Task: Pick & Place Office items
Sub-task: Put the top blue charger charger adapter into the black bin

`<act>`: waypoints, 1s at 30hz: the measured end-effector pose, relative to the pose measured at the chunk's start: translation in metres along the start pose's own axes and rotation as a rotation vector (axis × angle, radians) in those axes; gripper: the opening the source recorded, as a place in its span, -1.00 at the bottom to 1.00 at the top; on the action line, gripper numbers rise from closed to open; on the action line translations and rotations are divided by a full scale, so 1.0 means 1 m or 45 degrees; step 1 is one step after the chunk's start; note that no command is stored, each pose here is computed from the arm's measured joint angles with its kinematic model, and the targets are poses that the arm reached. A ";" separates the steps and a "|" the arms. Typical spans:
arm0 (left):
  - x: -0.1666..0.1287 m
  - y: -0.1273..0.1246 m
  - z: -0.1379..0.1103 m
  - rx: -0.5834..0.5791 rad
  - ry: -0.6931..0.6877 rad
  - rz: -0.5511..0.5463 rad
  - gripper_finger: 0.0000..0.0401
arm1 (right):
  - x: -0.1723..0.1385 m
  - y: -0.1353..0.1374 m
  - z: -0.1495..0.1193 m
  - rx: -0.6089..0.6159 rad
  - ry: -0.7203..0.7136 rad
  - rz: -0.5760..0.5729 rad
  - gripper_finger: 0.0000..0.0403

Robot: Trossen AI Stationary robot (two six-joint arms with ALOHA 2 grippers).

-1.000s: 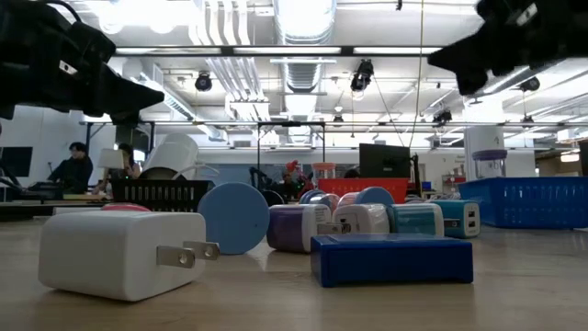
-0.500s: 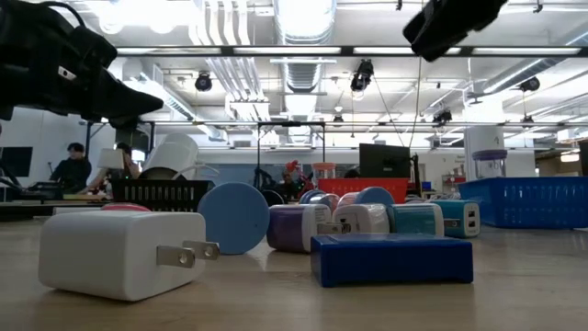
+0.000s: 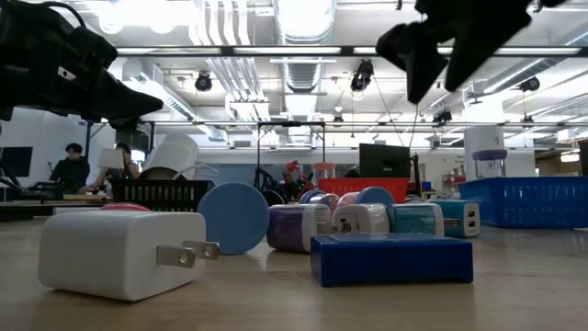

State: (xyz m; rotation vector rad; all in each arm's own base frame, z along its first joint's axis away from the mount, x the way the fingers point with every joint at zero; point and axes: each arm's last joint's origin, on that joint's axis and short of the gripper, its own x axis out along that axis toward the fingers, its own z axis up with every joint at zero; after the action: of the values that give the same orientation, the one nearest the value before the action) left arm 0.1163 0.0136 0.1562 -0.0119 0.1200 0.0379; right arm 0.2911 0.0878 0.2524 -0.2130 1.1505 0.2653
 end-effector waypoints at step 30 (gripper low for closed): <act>0.000 0.000 -0.001 0.004 0.017 0.000 -0.96 | 0.093 0.004 -0.010 -0.215 0.426 0.001 0.28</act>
State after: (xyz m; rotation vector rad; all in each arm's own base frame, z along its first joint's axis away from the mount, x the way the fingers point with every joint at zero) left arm 0.1162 0.0136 0.1549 -0.0094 0.1337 0.0376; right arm 0.3164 0.0976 0.1629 -0.4177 1.4599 0.3366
